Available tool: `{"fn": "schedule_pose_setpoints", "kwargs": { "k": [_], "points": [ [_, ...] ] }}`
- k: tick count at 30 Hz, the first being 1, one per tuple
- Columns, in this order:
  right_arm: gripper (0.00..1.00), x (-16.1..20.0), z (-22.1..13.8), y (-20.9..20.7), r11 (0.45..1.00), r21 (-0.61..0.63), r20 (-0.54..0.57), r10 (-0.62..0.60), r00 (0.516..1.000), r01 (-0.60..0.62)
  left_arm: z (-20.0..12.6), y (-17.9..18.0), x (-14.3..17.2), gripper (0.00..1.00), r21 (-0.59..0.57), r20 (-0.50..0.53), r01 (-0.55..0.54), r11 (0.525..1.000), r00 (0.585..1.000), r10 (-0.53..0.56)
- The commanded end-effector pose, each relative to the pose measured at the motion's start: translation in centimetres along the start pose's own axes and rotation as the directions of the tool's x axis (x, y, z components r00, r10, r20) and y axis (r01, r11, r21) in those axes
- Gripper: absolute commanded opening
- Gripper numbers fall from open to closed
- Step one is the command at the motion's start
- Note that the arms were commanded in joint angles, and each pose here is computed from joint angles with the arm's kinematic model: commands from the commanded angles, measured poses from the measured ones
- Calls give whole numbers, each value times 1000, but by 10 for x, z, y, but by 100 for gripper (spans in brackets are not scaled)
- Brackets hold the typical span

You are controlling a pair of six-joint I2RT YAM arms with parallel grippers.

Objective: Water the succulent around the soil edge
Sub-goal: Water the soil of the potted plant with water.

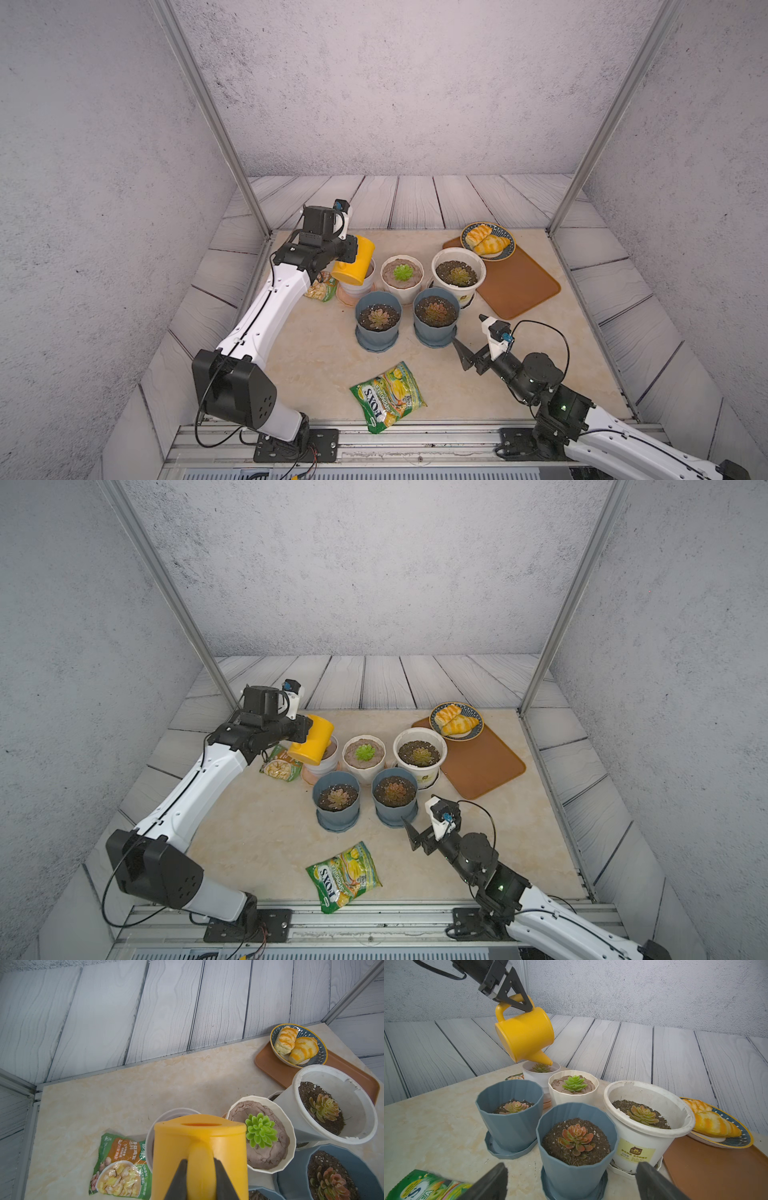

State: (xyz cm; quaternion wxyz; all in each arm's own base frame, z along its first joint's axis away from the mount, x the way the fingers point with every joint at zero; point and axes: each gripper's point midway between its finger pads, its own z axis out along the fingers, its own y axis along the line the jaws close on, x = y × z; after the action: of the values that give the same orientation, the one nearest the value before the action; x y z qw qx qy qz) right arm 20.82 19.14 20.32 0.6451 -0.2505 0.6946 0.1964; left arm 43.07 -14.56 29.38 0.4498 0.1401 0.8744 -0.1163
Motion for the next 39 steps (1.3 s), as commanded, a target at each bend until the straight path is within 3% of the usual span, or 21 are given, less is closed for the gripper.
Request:
{"fn": "schedule_pose_setpoints", "kwargs": {
  "k": [1, 17, 39],
  "points": [
    [99, -18, 0, 2, 1000, -13, 40, 2, 999, -1, -1, 2, -28, 0, -10, 77, -9, 1000, 997, 10],
    [99, -17, 3, 6, 1000, -29, 24, -6, 1000, 6, 26, 26, -37, 0, -133, 36, -65, 989, 997, 71],
    [99, -13, 6, 12, 998, -60, 0, -17, 1000, 17, -15, 42, -6, 0, -242, 20, -134, 961, 990, 143]
  ]
}}
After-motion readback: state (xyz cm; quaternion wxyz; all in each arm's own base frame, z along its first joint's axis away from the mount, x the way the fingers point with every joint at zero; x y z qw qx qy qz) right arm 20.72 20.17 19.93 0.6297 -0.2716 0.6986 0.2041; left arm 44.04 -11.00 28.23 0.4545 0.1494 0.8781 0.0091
